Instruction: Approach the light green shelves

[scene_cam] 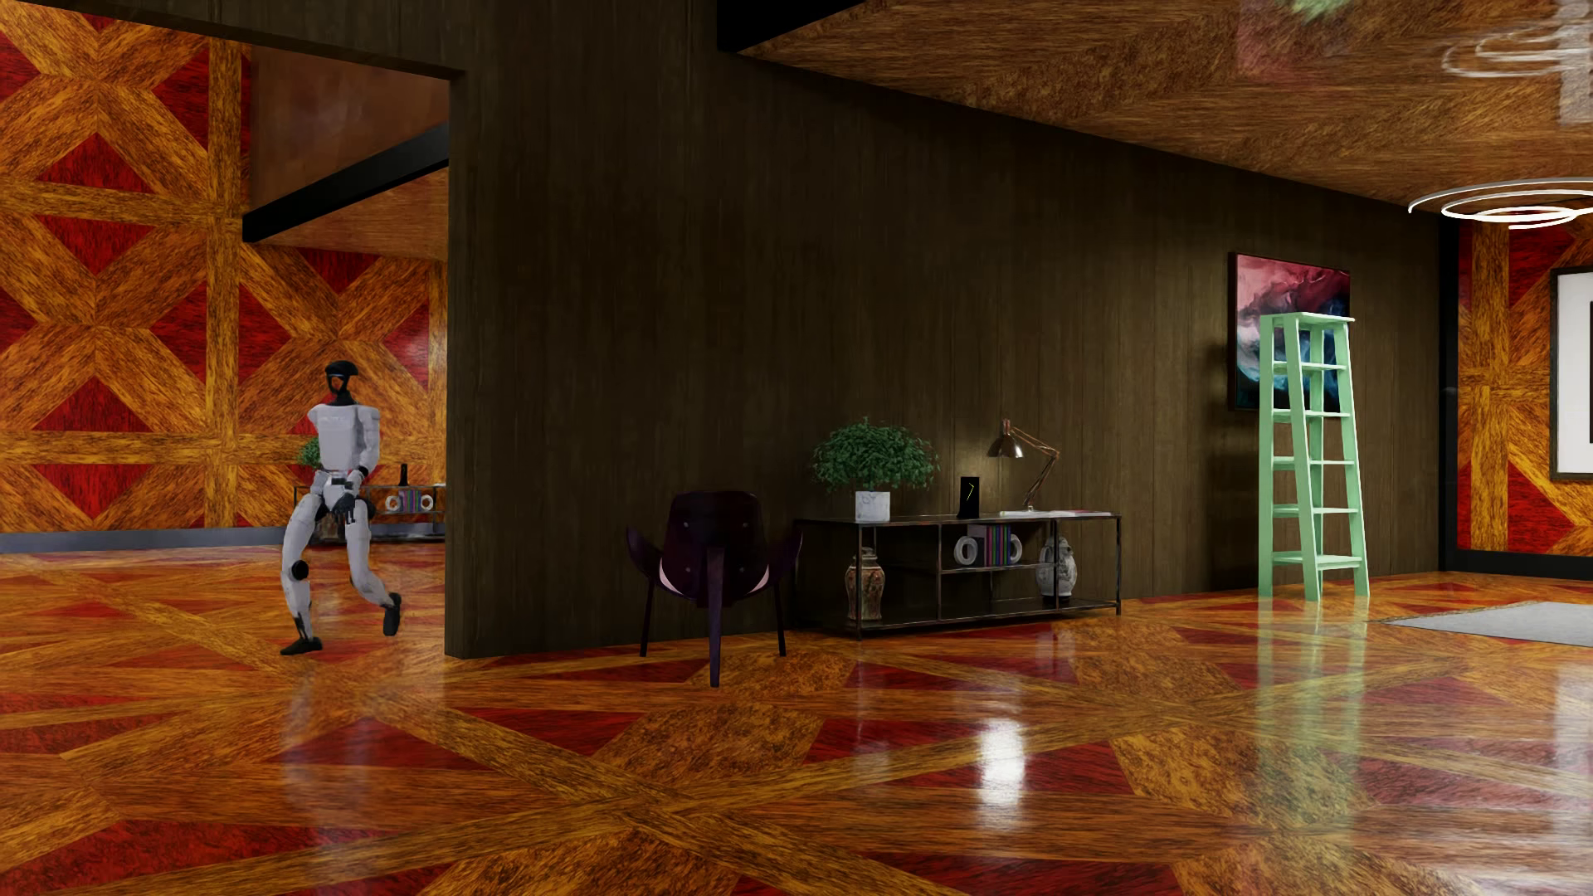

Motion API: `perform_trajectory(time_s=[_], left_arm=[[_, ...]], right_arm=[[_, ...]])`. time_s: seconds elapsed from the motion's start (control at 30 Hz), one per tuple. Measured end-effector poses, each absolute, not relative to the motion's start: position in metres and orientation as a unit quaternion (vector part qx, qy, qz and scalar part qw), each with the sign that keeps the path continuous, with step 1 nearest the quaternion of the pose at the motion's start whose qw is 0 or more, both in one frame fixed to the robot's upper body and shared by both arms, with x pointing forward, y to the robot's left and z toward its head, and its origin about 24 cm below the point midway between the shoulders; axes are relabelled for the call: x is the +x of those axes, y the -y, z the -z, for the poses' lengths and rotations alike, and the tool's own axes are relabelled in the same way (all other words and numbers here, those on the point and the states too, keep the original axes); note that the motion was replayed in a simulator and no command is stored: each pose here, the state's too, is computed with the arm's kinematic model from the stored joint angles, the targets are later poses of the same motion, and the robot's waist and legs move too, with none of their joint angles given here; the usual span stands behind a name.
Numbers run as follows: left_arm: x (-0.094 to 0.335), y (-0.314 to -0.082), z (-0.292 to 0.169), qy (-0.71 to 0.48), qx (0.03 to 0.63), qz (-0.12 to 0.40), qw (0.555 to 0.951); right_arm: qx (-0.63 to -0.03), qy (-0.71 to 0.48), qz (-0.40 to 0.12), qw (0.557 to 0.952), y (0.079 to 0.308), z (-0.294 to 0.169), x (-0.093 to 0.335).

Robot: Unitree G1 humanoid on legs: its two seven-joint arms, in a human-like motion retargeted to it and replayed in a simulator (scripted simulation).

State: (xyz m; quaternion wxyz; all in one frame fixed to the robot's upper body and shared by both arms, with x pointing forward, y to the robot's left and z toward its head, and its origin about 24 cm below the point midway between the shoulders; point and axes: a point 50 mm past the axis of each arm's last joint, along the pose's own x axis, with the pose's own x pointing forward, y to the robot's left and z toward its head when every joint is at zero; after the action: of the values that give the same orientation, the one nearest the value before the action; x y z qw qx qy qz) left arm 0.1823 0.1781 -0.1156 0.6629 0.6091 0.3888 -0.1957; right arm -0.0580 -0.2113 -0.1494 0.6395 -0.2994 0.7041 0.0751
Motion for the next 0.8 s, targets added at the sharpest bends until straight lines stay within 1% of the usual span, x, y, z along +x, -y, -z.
perform_trajectory(time_s=[0.03, 0.07, 0.1, 0.13, 0.17, 0.23, 0.27, 0.3, 0.33, 0.37, 0.4, 0.43, 0.47, 0.5, 0.53, 0.57, 0.6, 0.63, 0.67, 0.7, 0.73, 0.8], left_arm=[[0.157, -0.189, 0.132, -0.444, 0.626, 0.232, 0.598], [0.132, -0.197, 0.144, -0.474, 0.64, 0.27, 0.54], [0.111, -0.204, 0.15, -0.486, 0.648, 0.294, 0.506], [0.089, -0.214, 0.152, -0.506, 0.632, 0.288, 0.511], [0.067, -0.22, 0.153, -0.537, 0.593, 0.259, 0.541], [0.02, -0.235, 0.148, -0.619, 0.474, 0.159, 0.605], [-0.001, -0.239, 0.146, -0.652, 0.422, 0.111, 0.62], [-0.017, -0.242, 0.143, -0.676, 0.391, 0.078, 0.62], [-0.028, -0.244, 0.142, -0.69, 0.386, 0.072, 0.608], [-0.036, -0.248, 0.14, -0.7, 0.402, 0.084, 0.584], [-0.036, -0.252, 0.14, -0.696, 0.433, 0.116, 0.561], [-0.034, -0.26, 0.14, -0.689, 0.472, 0.143, 0.531], [-0.025, -0.269, 0.138, -0.676, 0.517, 0.156, 0.502], [-0.011, -0.274, 0.137, -0.664, 0.535, 0.128, 0.506], [0.004, -0.28, 0.132, -0.662, 0.52, 0.055, 0.538], [0.02, -0.284, 0.127, -0.655, 0.488, -0.02, 0.577], [0.04, -0.285, 0.124, -0.642, 0.439, -0.089, 0.622], [0.062, -0.282, 0.122, -0.621, 0.402, -0.125, 0.662], [0.087, -0.277, 0.12, -0.597, 0.393, -0.122, 0.689], [0.112, -0.27, 0.119, -0.571, 0.412, -0.095, 0.703], [0.145, -0.257, 0.116, -0.531, 0.46, -0.043, 0.71], [0.212, -0.221, 0.094, -0.389, 0.573, 0.054, 0.719]], right_arm=[[-0.307, -0.679, -0.077, 0.663, 0.206, 0.153, -0.032], [-0.327, -0.646, -0.087, 0.684, 0.203, 0.155, -0.001], [-0.359, -0.605, -0.093, 0.705, 0.202, 0.154, 0.035], [-0.386, -0.562, -0.095, 0.725, 0.201, 0.15, 0.071], [-0.407, -0.515, -0.096, 0.748, 0.198, 0.143, 0.109], [-0.448, -0.413, -0.095, 0.787, 0.188, 0.116, 0.183], [-0.469, -0.36, -0.095, 0.801, 0.182, 0.099, 0.214], [-0.486, -0.312, -0.088, 0.812, 0.176, 0.08, 0.242], [-0.495, -0.269, -0.079, 0.822, 0.171, 0.062, 0.263], [-0.491, -0.234, -0.07, 0.836, 0.166, 0.047, 0.278], [-0.486, -0.205, -0.059, 0.848, 0.163, 0.033, 0.289], [-0.487, -0.182, -0.047, 0.853, 0.163, 0.025, 0.293], [-0.485, -0.168, -0.037, 0.858, 0.164, 0.022, 0.292], [-0.486, -0.159, -0.048, 0.858, 0.162, 0.023, 0.288], [-0.492, -0.167, -0.051, 0.853, 0.163, 0.031, 0.279], [-0.498, -0.187, -0.064, 0.844, 0.164, 0.044, 0.265], [-0.505, -0.227, -0.081, 0.829, 0.169, 0.061, 0.248], [-0.5, -0.284, -0.095, 0.813, 0.177, 0.081, 0.226], [-0.492, -0.345, -0.113, 0.791, 0.185, 0.101, 0.2], [-0.479, -0.412, -0.13, 0.764, 0.196, 0.12, 0.168], [-0.464, -0.477, -0.142, 0.733, 0.202, 0.136, 0.136], [-0.431, -0.574, -0.148, 0.68, 0.215, 0.154, 0.076]])
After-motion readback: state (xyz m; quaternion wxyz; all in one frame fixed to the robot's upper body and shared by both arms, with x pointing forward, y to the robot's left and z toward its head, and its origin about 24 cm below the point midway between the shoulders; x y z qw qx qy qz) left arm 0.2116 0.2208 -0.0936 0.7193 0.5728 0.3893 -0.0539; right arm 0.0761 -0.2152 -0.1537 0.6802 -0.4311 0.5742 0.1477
